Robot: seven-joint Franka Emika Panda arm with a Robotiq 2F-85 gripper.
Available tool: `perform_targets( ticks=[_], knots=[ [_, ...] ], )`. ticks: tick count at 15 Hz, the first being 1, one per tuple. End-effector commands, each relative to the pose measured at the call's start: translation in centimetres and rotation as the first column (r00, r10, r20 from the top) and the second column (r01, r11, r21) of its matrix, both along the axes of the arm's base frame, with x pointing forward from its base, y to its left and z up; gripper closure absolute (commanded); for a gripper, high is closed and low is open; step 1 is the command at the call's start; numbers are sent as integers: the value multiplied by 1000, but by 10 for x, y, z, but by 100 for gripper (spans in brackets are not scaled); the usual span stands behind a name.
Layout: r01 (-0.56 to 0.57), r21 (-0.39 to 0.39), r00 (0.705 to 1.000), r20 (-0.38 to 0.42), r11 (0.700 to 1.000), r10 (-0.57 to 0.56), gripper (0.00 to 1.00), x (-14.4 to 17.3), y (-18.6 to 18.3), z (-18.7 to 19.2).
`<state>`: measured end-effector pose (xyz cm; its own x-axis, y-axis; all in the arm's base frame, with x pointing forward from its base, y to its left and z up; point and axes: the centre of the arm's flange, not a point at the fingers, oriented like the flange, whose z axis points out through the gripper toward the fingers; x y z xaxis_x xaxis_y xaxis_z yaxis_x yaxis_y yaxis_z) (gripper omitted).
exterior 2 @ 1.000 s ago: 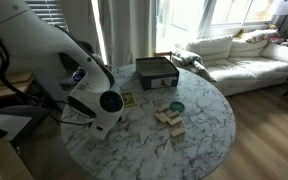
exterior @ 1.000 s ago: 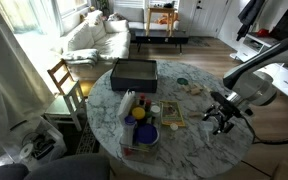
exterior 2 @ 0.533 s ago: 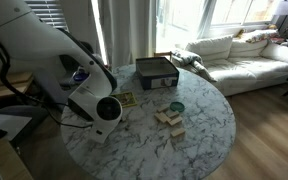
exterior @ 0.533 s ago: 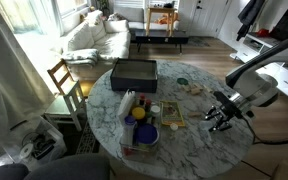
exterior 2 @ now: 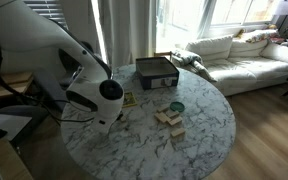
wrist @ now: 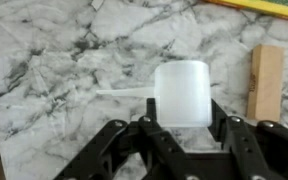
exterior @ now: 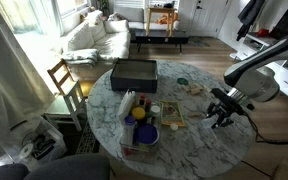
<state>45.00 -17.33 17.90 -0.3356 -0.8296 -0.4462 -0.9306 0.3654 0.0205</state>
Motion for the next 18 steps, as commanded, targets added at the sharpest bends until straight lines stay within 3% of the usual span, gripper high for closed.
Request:
perform_targets(
  ticks=[1,4,7,11,14,15,16,18],
  knots=[
    [-75,-153,996,-49,985,68,75,17,13,47],
    [-126,-315,991,-76,941,108,75,43,30,73],
    [-162,-461,986,-101,872,130,75,69,46,80],
    [-220,-627,975,-153,748,158,75,95,55,82],
    [-274,-708,961,-175,651,215,75,112,57,80],
    [-286,-684,955,-146,671,259,75,116,59,77],
    [-267,-675,963,-153,688,223,50,106,57,83],
    [-278,-675,959,-151,684,241,50,112,63,81]
  ],
)
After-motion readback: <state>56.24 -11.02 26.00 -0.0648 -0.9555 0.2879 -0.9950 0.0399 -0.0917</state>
